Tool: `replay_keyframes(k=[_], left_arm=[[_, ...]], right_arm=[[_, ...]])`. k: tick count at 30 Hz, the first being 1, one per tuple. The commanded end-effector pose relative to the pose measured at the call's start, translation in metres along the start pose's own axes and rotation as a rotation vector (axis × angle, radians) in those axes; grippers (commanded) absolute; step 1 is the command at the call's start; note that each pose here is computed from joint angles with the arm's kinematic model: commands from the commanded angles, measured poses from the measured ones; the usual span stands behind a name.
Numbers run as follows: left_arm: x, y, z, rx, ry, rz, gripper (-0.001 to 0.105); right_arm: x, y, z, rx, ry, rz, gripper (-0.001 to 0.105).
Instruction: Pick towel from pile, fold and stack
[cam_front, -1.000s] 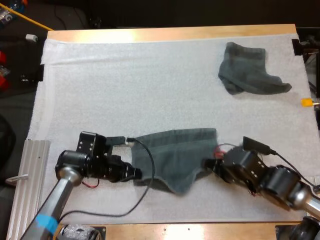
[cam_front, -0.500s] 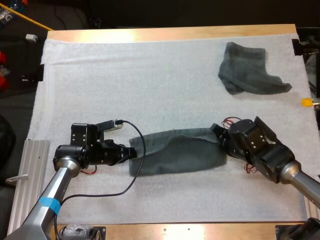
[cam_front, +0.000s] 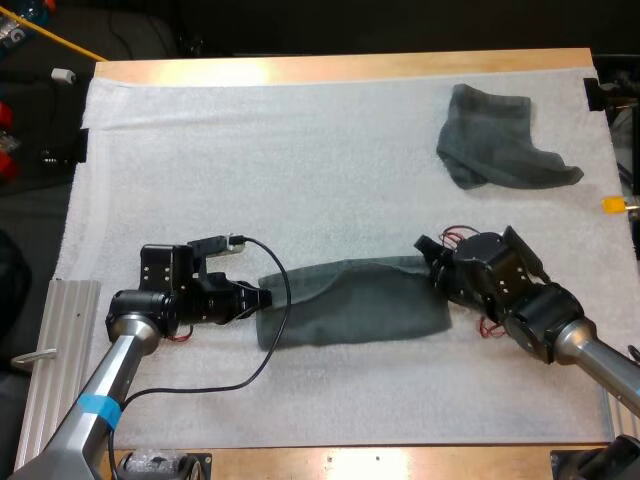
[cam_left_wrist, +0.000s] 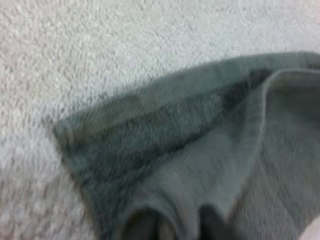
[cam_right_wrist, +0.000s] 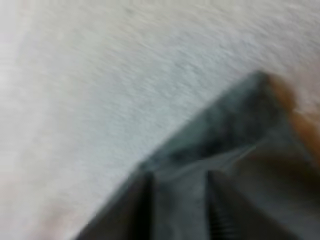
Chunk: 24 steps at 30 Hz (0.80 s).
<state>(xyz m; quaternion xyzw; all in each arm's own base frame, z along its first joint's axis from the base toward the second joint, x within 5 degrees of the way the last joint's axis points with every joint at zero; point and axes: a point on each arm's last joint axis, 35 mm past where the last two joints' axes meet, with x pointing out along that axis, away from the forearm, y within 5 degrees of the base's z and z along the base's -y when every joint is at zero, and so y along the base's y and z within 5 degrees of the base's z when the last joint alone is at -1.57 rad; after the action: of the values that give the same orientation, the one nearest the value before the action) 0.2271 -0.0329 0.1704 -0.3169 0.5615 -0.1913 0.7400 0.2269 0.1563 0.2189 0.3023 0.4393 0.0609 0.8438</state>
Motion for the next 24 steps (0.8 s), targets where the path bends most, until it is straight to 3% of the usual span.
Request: replay_keyframes(k=[1, 2, 4, 8, 11, 15, 24], left_arm=[[-0.002, -0.004, 0.004, 0.000, -0.009, -0.022, 0.051], [-0.003, -0.007, 0.006, 0.000, -0.006, -0.045, 0.063], [-0.005, -0.012, 0.010, 0.011, -0.005, -0.079, 0.073], [-0.020, -0.029, 0.018, 0.042, -0.011, -0.118, 0.062], [-0.035, -0.041, 0.017, 0.095, -0.026, -0.121, 0.062], [-0.054, -0.054, 0.009, 0.126, -0.048, -0.116, 0.062], [-0.100, -0.075, -0.035, 0.177, -0.105, -0.093, 0.062]], right_arm=[[-0.001, 0.004, 0.005, 0.006, -0.026, 0.039, 0.057], [-0.001, 0.008, 0.007, -0.001, -0.048, 0.070, 0.067], [-0.003, 0.013, 0.010, -0.049, -0.069, 0.110, 0.073], [-0.014, 0.019, 0.014, -0.215, -0.096, 0.179, 0.074], [-0.028, 0.020, 0.015, -0.318, -0.099, 0.189, 0.074], [-0.044, 0.015, 0.012, -0.393, -0.078, 0.156, 0.074], [-0.076, -0.004, 0.000, -0.474, 0.040, 0.056, 0.074]])
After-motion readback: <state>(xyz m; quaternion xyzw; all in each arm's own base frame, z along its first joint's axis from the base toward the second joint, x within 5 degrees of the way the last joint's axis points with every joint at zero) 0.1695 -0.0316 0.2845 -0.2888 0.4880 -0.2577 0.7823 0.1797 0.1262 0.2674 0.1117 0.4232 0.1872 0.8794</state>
